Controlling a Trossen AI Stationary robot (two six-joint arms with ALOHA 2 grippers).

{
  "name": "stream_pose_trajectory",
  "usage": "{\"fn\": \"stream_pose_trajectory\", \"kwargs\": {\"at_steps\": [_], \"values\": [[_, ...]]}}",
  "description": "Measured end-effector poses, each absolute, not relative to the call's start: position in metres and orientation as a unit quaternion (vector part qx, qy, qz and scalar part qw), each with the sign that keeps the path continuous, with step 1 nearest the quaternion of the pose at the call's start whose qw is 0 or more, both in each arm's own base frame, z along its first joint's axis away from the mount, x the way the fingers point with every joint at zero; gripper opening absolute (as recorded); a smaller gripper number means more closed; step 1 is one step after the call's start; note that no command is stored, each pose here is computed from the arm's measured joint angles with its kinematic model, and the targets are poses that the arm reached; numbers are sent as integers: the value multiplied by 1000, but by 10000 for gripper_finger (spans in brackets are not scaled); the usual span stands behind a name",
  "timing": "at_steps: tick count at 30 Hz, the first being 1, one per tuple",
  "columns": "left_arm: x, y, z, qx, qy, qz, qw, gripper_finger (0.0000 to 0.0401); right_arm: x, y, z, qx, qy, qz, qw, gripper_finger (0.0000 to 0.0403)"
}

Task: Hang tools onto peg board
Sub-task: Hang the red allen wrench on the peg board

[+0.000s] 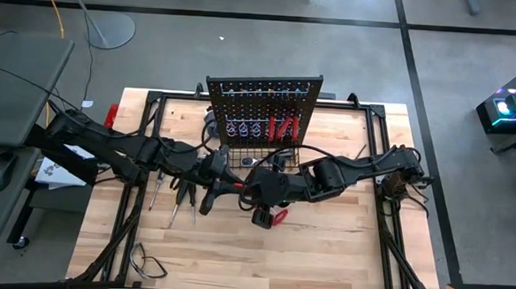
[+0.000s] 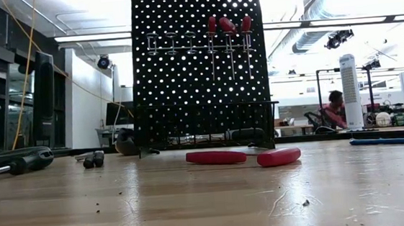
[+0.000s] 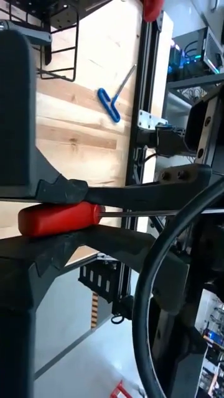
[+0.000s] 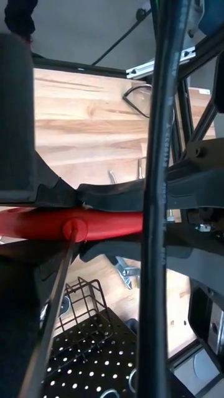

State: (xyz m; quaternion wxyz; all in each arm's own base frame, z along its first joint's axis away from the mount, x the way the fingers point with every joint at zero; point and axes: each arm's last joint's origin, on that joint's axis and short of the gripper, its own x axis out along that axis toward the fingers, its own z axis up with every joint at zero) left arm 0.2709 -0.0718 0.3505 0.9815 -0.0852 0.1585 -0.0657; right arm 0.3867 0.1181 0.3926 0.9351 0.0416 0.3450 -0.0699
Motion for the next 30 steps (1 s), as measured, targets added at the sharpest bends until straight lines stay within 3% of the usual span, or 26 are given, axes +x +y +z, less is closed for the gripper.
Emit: {"fn": "stream_pose_trajectory", "kwargs": {"at_steps": [3, 10, 13, 23, 30], "values": [[270, -71, 350, -84, 163, -57, 981, 38, 387, 118, 394, 38, 340, -67, 937, 40], [262, -65, 342, -80, 219, -28, 972, 38, 378, 119, 406, 28, 316, -103, 943, 161], [251, -56, 342, -92, 245, -13, 965, 38, 368, 120, 415, 23, 328, -117, 937, 190], [234, -41, 338, -192, 318, -2, 929, 38, 342, 122, 428, -37, 372, -144, 916, 188], [241, -39, 346, -308, 288, -44, 905, 38, 346, 127, 424, -159, 369, -157, 902, 169]]}}
